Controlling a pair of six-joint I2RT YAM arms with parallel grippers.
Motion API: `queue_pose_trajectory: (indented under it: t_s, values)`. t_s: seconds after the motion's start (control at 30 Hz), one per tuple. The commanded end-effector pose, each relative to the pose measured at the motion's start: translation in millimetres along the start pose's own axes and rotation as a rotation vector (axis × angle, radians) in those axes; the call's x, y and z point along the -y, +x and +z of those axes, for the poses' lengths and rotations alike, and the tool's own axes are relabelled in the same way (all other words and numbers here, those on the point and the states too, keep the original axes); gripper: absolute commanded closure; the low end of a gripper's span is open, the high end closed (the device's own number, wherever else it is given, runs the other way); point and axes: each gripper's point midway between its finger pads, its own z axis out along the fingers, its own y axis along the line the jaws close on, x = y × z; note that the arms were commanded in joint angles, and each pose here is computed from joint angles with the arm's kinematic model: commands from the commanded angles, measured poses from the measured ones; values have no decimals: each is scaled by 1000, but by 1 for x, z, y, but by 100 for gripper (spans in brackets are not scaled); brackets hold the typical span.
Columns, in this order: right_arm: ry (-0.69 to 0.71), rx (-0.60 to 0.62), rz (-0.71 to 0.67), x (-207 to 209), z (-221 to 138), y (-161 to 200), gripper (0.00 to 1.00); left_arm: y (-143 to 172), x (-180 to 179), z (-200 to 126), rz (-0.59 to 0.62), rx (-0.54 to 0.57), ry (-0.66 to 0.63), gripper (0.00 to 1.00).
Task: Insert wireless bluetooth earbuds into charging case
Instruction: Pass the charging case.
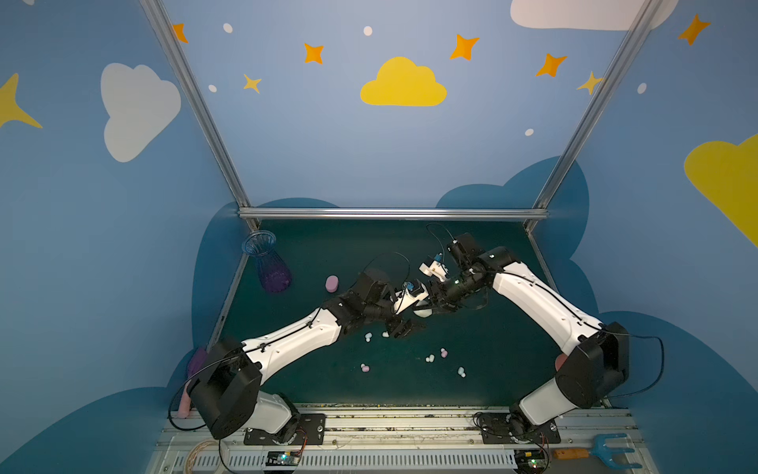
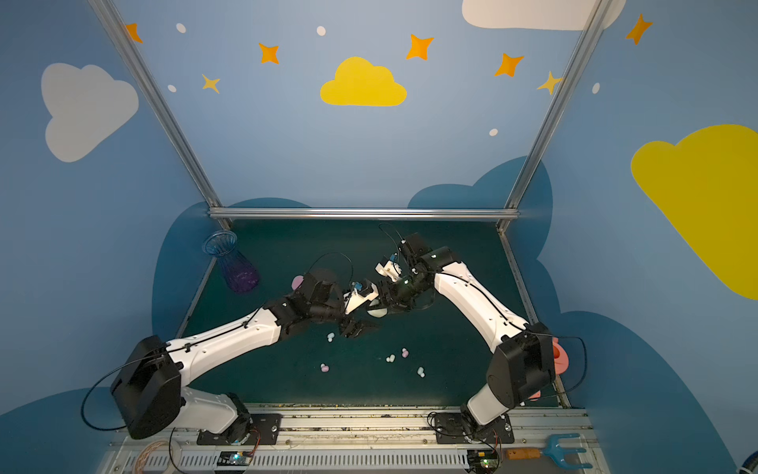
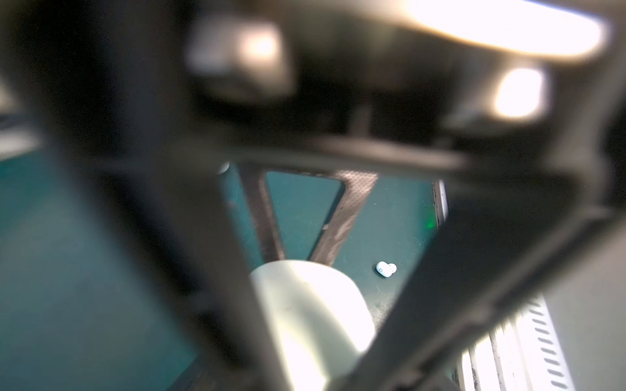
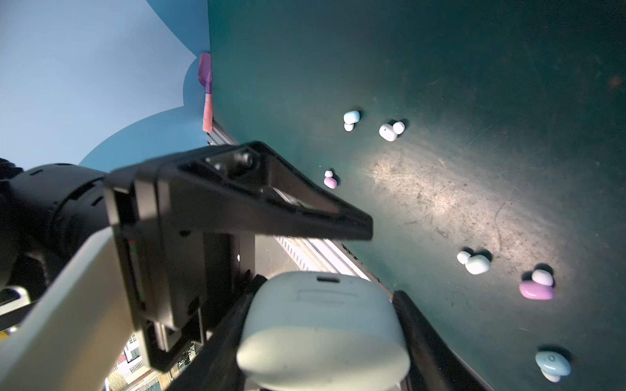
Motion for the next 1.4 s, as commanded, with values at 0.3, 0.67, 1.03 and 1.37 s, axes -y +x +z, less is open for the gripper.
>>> queue_pose_trajectory:
  t_s: [0.3, 0.67, 1.03, 1.37]
  values:
    - [-25, -15, 2, -8, 1, -2, 47, -6, 11, -4, 56, 31, 23, 39]
    - [-25, -34, -1, -9, 4, 2, 48, -8, 12, -5, 73, 41, 18, 43]
    - [-18, -44, -2, -9, 6, 5, 48, -10, 10, -7, 80, 53, 5, 46]
    - [-25, -37, 0, -12, 5, 1, 47, -10, 14, -6, 87, 47, 23, 55]
